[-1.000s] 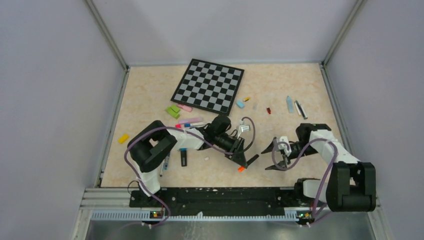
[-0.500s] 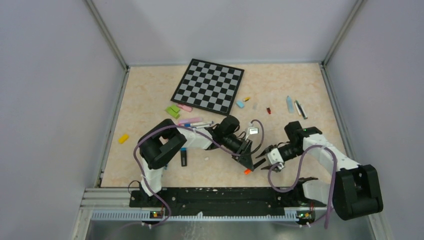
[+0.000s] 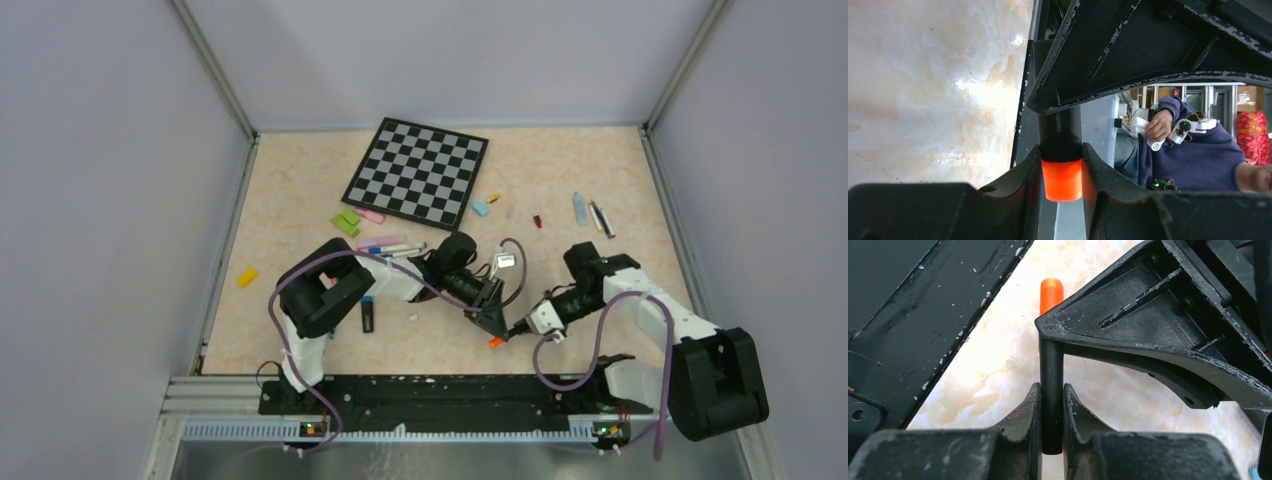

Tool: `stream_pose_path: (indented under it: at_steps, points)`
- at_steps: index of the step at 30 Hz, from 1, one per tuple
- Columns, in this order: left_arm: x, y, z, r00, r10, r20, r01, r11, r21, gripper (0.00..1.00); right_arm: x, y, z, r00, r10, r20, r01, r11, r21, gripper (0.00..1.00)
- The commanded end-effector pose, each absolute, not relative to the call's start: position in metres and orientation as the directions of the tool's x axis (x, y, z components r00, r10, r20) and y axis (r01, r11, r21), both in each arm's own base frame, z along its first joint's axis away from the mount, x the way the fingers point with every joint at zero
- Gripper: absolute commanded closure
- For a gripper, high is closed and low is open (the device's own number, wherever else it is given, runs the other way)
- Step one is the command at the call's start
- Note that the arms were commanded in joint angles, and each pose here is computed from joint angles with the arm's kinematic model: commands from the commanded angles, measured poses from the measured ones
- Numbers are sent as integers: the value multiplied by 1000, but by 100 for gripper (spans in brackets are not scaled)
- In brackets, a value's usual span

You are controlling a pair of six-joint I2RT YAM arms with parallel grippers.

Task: Open the pen caps
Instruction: Pick up the pen from the center of the board.

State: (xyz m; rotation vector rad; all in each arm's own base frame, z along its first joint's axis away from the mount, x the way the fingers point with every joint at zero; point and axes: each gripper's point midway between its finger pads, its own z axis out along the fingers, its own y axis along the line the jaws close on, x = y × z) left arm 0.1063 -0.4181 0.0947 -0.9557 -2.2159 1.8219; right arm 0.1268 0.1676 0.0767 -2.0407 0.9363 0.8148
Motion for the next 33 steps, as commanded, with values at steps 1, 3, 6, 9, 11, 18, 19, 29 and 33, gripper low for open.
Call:
stream_pose_path:
  at_steps: [1,3,6,9,11,18,19,29,33]
  points:
    - [108,-423,135,-770,473,-428,454,-66,-889,65,129,176,94,553,-296,-779,-798,-457,-393,100]
    - [111,-419,143,-776,438,-453,476,-64,-877,47,127,177,100,537,-291,-792,-807,-451,-381,100]
    - [120,-410,163,-775,357,-522,541,-54,-839,30,127,179,114,488,-283,-826,-838,-418,-352,100]
    - [133,-396,177,-761,260,-595,614,-11,-789,23,130,180,124,426,-294,-855,-874,-377,-306,100]
    - [142,-389,186,-729,193,-657,674,36,-738,22,131,180,129,388,-300,-872,-894,-351,-277,100]
    - [164,-352,234,-557,-172,-813,802,141,-580,2,136,188,156,109,-274,-956,-976,-211,-50,100]
    - [165,-346,241,-528,-225,-819,814,142,-564,1,137,190,160,52,-261,-964,-982,-189,-2,100]
    - [155,-338,242,-548,-342,-764,801,48,-596,8,160,209,178,-486,-162,-859,-864,-59,500,100]
    - [158,-348,240,-571,-344,-745,790,17,-613,22,160,211,181,-572,-145,-807,-806,-83,586,100]
